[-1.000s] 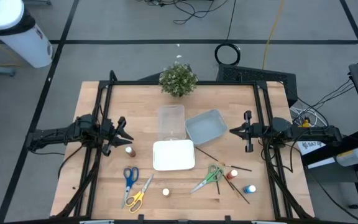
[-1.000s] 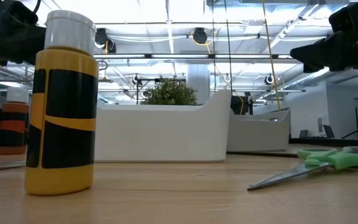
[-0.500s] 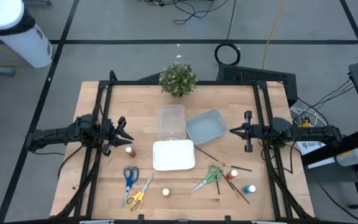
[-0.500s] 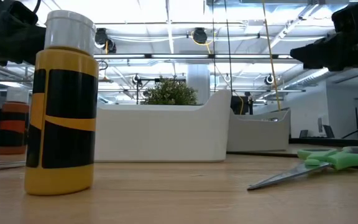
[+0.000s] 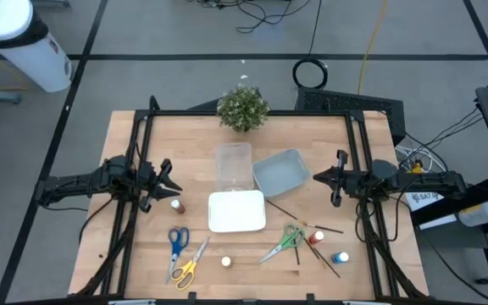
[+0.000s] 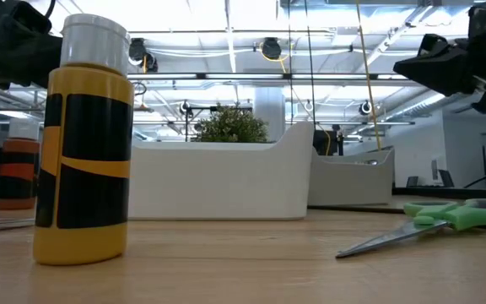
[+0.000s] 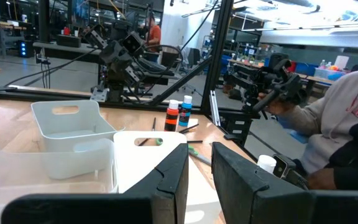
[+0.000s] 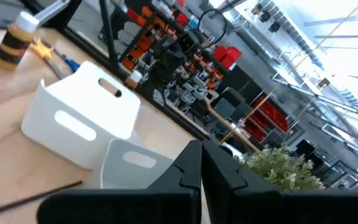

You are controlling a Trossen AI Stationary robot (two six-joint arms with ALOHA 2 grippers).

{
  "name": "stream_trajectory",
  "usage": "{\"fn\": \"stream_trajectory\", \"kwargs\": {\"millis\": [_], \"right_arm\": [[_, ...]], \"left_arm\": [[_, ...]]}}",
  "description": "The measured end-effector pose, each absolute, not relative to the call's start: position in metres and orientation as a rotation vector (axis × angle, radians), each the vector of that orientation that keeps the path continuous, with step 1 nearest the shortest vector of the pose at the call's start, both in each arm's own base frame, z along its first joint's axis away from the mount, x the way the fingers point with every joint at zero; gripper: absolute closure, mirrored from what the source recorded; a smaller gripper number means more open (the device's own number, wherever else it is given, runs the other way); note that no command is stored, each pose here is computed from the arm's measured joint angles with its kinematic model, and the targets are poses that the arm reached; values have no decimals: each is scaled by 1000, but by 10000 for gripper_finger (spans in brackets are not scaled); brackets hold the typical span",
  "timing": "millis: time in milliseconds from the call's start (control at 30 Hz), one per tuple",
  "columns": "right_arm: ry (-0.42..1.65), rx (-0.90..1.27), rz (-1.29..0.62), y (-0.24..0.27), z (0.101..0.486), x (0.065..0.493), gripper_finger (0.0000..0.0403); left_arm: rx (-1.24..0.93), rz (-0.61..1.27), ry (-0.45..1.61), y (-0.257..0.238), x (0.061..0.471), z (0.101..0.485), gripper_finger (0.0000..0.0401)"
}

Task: Pick & Place Paint Supplies
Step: Put the orange paint bottle into the transparent bin

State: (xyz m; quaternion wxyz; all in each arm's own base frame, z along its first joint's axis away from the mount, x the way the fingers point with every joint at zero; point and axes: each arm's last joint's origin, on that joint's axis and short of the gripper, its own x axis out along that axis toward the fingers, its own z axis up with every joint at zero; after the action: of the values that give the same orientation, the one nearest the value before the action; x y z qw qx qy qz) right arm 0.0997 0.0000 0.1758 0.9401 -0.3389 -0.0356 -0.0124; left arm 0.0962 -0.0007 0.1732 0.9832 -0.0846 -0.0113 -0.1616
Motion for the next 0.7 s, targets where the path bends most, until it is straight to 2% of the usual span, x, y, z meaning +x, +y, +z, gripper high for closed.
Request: {"fn": "stream_trajectory", "kwargs": {"millis": [100,300,433,533,700], "right_arm": [[-107,-563,-14,1,179,99,403],[-111,75,104,4,180,100,403],[-120,380,123,4,182,100,403],[-151,500,98,3,185,99,403],[-169,514,31,1,185,99,403]], "left_arm": [[-170,-325,-23,-1,96,173,320],[-170,-325,-23,-1,96,173,320],[-170,-325,-23,-1,96,173,320],[-170,-325,-23,-1,96,173,320],[-170,-325,-23,-1,96,173,320]]}}
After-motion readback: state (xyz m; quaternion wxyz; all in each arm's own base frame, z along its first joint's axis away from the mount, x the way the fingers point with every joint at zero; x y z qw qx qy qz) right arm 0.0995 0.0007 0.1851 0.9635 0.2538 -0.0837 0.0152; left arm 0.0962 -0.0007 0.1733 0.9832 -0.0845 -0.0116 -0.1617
